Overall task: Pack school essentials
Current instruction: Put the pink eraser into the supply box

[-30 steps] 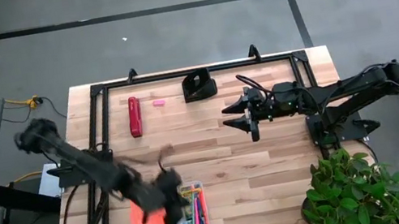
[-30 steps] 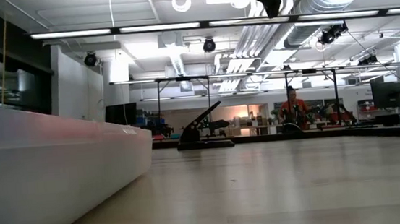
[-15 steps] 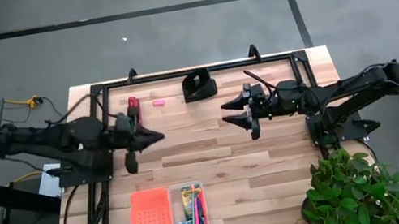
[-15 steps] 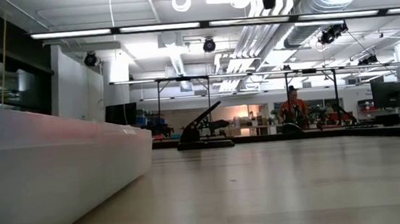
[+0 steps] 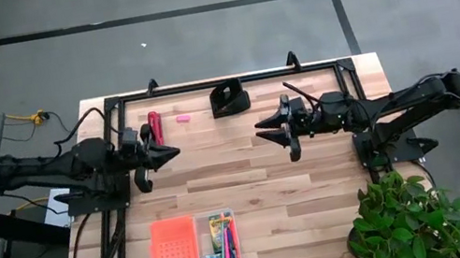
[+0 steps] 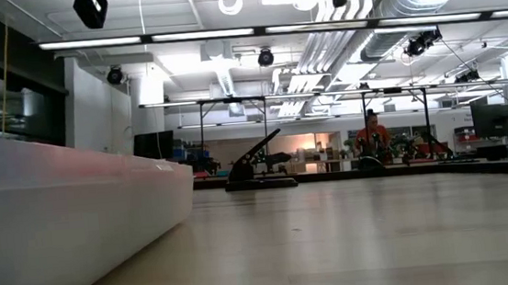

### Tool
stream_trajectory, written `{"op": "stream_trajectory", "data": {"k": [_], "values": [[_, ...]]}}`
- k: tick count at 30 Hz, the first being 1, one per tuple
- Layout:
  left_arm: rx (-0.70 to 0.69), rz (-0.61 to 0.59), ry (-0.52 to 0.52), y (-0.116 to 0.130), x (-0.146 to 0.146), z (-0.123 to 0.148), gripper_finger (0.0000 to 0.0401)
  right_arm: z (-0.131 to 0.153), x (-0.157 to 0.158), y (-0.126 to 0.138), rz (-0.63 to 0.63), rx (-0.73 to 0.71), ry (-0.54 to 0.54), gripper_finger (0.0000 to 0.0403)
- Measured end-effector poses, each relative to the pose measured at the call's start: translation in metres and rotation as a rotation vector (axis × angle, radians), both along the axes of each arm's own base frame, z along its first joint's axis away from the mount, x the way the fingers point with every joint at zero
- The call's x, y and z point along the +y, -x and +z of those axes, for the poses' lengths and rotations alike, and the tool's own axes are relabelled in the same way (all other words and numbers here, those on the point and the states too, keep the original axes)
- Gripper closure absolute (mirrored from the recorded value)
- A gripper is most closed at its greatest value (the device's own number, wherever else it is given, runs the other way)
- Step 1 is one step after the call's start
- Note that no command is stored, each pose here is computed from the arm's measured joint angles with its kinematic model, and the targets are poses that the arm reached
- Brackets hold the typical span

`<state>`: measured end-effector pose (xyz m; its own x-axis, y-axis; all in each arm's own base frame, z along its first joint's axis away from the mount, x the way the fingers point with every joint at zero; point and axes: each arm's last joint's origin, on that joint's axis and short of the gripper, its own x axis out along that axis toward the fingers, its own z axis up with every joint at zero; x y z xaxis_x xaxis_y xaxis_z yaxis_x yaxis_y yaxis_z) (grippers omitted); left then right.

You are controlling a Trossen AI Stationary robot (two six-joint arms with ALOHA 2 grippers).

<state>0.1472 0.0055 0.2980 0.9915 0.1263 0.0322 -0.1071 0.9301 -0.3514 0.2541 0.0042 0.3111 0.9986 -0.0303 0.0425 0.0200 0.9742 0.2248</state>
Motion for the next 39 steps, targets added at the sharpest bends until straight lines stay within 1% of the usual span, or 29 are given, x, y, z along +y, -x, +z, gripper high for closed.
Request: {"op": "stream_trajectory", "data": {"k": [3, 4, 5, 8, 12, 14, 20, 24, 32, 36, 39], "values": [[-0.001, 0.002, 0.000, -0.0002, 0.0000, 0.0001, 0.0401, 0.0008, 0.0010, 0.0000, 0.032, -0.008, 0.032, 0.0366], [-0.004, 0.002, 0.000, -0.0002, 0.0000, 0.0005, 0.0401, 0.0006, 0.0013, 0.0000, 0.055, -0.006, 0.037, 0.0384], [-0.009, 0.002, 0.000, -0.0002, 0.0000, 0.0009, 0.0401, 0.0006, 0.0013, 0.0000, 0.076, -0.006, 0.036, 0.0392], [-0.021, 0.003, 0.000, -0.0001, 0.0000, 0.0020, 0.0401, 0.0006, 0.0013, 0.0001, 0.105, -0.007, 0.026, 0.0381], [-0.029, 0.004, 0.000, -0.0001, 0.0001, 0.0029, 0.0401, 0.0006, 0.0012, 0.0001, 0.103, -0.008, 0.059, 0.0399], [-0.028, 0.007, -0.001, -0.0001, 0.0002, 0.0028, 0.0401, 0.0006, 0.0011, 0.0001, 0.102, -0.008, 0.077, 0.0397], [-0.021, 0.012, -0.051, -0.0001, 0.0002, 0.0028, 0.0401, 0.0006, 0.0010, 0.0001, 0.102, -0.008, 0.081, 0.0401], [-0.020, 0.012, -0.056, -0.0001, 0.0002, 0.0027, 0.0401, 0.0006, 0.0010, 0.0001, 0.103, -0.008, 0.078, 0.0402], [-0.009, 0.016, -0.145, -0.0001, 0.0002, 0.0027, 0.0401, 0.0006, 0.0010, 0.0001, 0.104, -0.008, 0.081, 0.0403], [-0.008, 0.016, -0.148, -0.0001, 0.0002, 0.0028, 0.0400, 0.0006, 0.0010, 0.0001, 0.104, -0.008, 0.081, 0.0403], [0.000, 0.028, -0.147, -0.0015, 0.0006, 0.0020, 0.0386, 0.0006, 0.0010, 0.0001, 0.104, -0.008, 0.074, 0.0403]]}}
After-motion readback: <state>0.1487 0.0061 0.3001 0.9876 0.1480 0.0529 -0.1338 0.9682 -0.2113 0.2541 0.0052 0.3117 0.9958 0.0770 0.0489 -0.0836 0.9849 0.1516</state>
